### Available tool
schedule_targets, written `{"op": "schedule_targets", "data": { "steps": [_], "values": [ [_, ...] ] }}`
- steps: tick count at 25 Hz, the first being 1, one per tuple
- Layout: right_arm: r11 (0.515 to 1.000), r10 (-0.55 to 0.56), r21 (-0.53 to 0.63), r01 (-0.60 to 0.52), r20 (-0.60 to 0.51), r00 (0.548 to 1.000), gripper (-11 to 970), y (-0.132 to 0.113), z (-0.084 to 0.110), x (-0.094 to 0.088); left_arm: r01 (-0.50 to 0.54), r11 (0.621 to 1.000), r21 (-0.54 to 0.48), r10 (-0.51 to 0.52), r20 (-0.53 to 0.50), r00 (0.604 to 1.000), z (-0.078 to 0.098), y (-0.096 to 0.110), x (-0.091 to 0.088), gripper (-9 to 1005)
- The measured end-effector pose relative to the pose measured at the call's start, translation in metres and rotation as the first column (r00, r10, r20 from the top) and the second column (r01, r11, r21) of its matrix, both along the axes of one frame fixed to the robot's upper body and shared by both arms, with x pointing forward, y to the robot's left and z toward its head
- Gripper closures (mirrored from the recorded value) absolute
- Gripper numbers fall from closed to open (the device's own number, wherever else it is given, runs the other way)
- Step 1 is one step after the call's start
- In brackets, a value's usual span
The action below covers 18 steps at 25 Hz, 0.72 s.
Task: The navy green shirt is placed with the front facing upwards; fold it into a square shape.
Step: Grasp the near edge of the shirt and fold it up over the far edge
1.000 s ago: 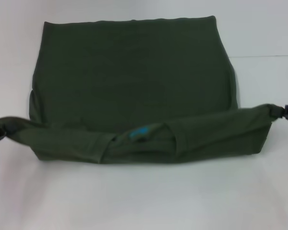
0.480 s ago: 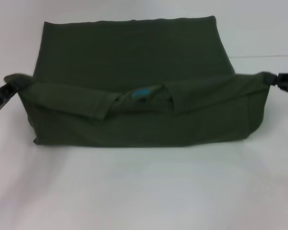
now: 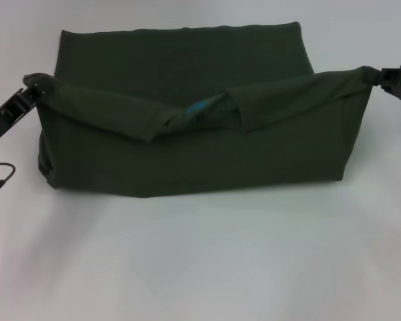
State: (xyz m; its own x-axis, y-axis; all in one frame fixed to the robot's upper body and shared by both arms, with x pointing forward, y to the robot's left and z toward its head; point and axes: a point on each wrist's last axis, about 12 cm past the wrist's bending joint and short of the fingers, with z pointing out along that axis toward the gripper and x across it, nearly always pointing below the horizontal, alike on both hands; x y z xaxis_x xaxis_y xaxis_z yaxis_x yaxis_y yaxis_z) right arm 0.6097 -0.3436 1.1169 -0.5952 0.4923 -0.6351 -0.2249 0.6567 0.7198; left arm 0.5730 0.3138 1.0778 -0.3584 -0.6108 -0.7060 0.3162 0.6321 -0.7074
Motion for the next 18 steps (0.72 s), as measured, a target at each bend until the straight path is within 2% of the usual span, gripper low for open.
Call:
{"op": "schedule_targets", "data": {
  "steps": [3, 18],
  "values": [
    [0.999, -0.036, -0.025, 0.036, 0.009, 0.999, 940, 0.004, -0.002, 0.006, -0.029, 0.999, 0.025, 0.029, -0.011, 1.0, -0.005, -0.007, 0.006, 963],
    [0.985, -0.142, -0.098, 0.143, 0.01, 0.99, 939, 0.016, -0.018, 0.016, -0.138, 0.984, 0.116, 0.139, -0.007, 0.99, -0.022, -0.033, 0.023, 963]
  ]
}}
